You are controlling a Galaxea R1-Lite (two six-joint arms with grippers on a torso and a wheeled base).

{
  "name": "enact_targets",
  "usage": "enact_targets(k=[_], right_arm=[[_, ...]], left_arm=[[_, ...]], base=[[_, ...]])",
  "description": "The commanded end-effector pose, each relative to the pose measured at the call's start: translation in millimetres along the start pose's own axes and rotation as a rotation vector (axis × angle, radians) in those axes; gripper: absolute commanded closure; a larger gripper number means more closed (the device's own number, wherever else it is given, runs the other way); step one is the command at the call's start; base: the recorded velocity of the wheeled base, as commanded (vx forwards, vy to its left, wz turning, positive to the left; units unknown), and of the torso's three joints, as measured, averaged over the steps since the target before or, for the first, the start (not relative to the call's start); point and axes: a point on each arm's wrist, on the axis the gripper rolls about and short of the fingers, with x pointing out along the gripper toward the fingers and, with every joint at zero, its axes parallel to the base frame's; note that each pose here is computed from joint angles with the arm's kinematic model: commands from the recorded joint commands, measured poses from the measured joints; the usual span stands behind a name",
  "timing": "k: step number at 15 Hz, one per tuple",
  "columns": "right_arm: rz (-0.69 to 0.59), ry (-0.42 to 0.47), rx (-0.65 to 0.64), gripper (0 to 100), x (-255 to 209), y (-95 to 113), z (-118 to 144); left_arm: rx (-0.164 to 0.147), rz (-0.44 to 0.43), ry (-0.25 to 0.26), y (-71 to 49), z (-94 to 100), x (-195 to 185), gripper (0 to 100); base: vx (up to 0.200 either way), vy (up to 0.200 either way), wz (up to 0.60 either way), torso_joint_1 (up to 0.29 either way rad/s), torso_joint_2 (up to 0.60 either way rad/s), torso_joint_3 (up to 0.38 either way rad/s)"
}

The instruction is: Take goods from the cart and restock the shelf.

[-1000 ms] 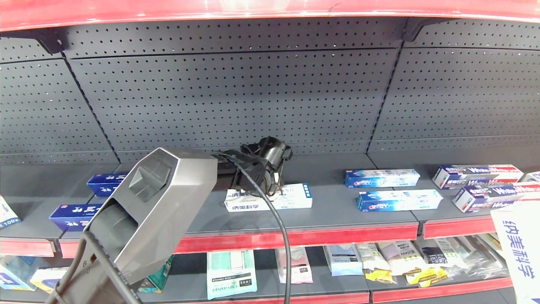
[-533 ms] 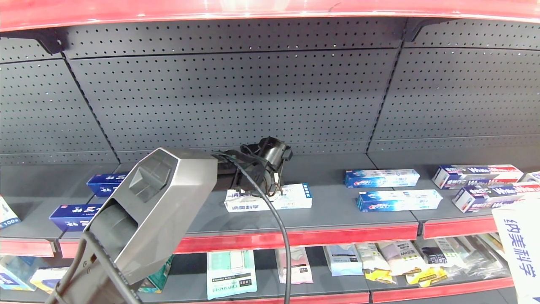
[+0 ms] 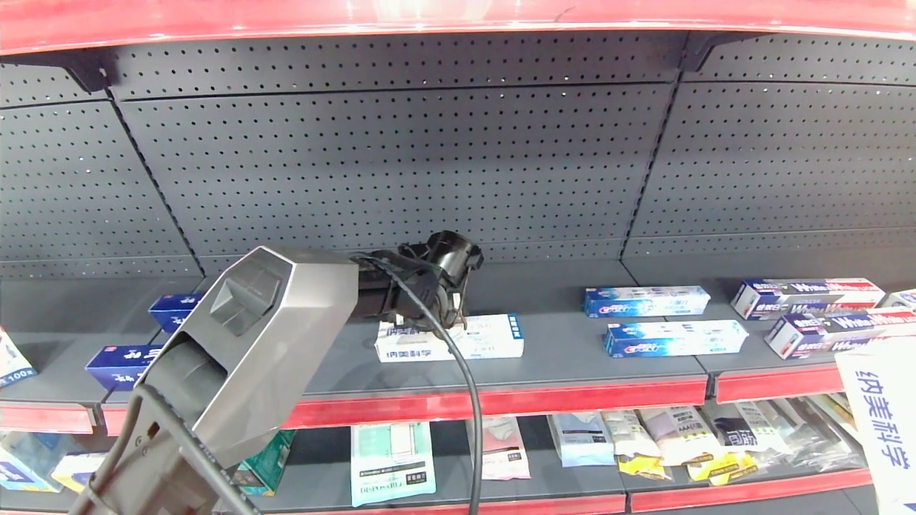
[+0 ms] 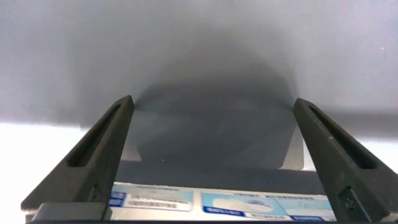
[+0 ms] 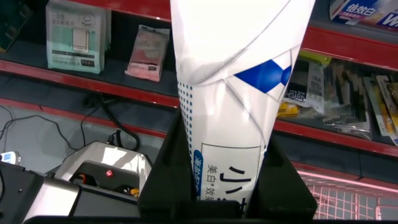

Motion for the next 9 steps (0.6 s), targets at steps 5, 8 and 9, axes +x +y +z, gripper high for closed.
enact_targets(k=[5, 8, 9], right_arm=[[0.001, 0.009, -0.003, 100, 1, 0, -1], [0.001, 0.015, -0.008, 100, 2, 0, -1], [0.001, 0.015, -0.008, 100, 2, 0, -1]], left_arm=[[0.010, 0.050, 0.064, 16.3, 4.3, -4, 0], [-0.013, 0.050, 0.064, 17.9, 5.5, -3, 0], [-0.016, 0.049, 0.063, 17.8, 5.6, -3, 0]], base=[[0.000, 0.000, 0.00, 0.000, 0.00, 0.000], [0.000, 0.000, 0.00, 0.000, 0.00, 0.000], [0.000, 0.000, 0.00, 0.000, 0.00, 0.000]])
